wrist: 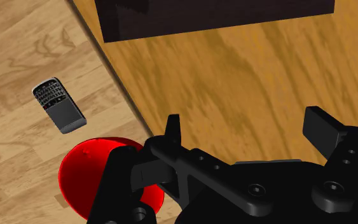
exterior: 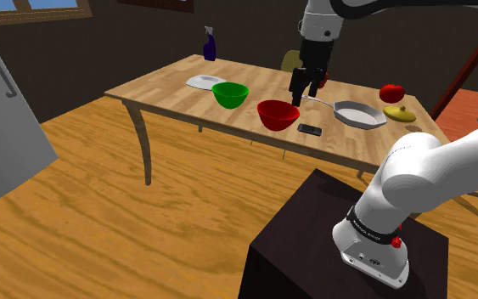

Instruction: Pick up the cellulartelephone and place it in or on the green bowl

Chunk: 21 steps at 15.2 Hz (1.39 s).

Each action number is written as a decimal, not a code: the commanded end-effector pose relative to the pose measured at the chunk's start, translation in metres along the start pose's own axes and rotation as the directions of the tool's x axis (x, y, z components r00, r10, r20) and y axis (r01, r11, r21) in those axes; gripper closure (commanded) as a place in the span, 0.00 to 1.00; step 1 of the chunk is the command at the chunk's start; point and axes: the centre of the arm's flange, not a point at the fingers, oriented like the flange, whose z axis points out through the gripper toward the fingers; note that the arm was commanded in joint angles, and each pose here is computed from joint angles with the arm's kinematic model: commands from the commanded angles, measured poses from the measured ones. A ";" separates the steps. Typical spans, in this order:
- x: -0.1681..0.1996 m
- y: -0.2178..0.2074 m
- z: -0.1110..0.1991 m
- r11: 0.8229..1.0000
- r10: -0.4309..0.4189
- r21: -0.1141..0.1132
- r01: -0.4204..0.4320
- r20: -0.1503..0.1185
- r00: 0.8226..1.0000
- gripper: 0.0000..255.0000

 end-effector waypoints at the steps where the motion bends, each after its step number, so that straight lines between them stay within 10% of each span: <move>1: 0.000 0.000 0.000 1.000 0.000 0.000 0.000 0.000 1.000 0.00; 21: 0.014 0.220 0.152 0.994 -0.105 0.026 0.106 -0.039 0.994 0.00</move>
